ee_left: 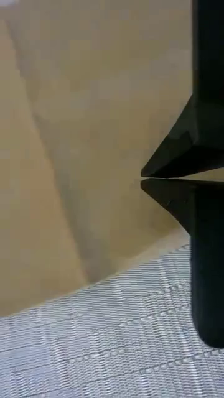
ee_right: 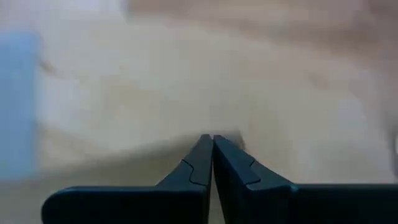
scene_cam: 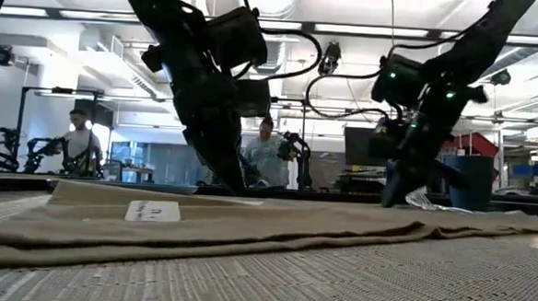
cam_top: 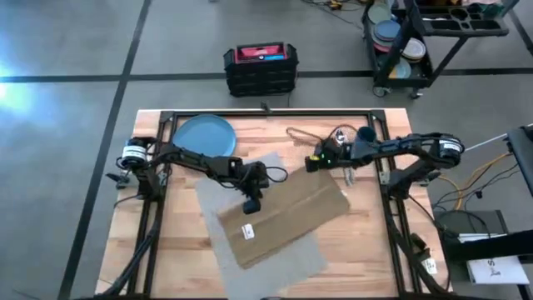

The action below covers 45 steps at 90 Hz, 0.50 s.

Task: Set table place
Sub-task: Fold the brown table napkin

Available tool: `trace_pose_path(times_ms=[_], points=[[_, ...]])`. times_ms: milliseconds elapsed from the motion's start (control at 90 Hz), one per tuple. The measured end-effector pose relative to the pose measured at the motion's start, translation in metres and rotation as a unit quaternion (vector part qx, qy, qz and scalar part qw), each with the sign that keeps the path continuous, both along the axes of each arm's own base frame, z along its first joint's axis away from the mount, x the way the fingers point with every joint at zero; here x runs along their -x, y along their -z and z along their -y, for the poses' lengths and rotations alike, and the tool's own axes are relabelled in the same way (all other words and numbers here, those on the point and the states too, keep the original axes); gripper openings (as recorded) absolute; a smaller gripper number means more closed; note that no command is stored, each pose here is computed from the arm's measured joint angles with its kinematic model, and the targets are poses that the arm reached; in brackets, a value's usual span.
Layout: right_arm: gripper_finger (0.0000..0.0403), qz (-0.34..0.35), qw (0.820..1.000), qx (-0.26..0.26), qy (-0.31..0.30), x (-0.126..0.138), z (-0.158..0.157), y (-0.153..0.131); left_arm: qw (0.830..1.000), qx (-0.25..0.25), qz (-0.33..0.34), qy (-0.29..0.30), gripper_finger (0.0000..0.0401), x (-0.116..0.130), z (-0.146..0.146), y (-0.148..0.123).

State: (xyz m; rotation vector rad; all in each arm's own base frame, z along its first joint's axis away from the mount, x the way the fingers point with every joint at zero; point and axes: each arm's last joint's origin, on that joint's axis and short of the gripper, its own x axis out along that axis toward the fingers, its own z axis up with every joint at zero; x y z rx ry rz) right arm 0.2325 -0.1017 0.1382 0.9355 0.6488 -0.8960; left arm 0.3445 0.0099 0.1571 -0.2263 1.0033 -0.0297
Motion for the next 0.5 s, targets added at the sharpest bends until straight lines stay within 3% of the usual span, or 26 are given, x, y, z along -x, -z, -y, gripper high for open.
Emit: trace_pose_path(times_ms=[178,500], points=[[0.0,0.073,0.996,0.021,-0.043,-0.014,0.001,-0.027,1.0,-0.018,0.017,-0.012,0.0,0.001,-0.003,-0.009],[0.0,0.025,0.989,-0.019,-0.145,-0.024,-0.064,-0.028,0.999,-0.018,0.022,-0.015,0.0,0.001,-0.005,-0.012]])
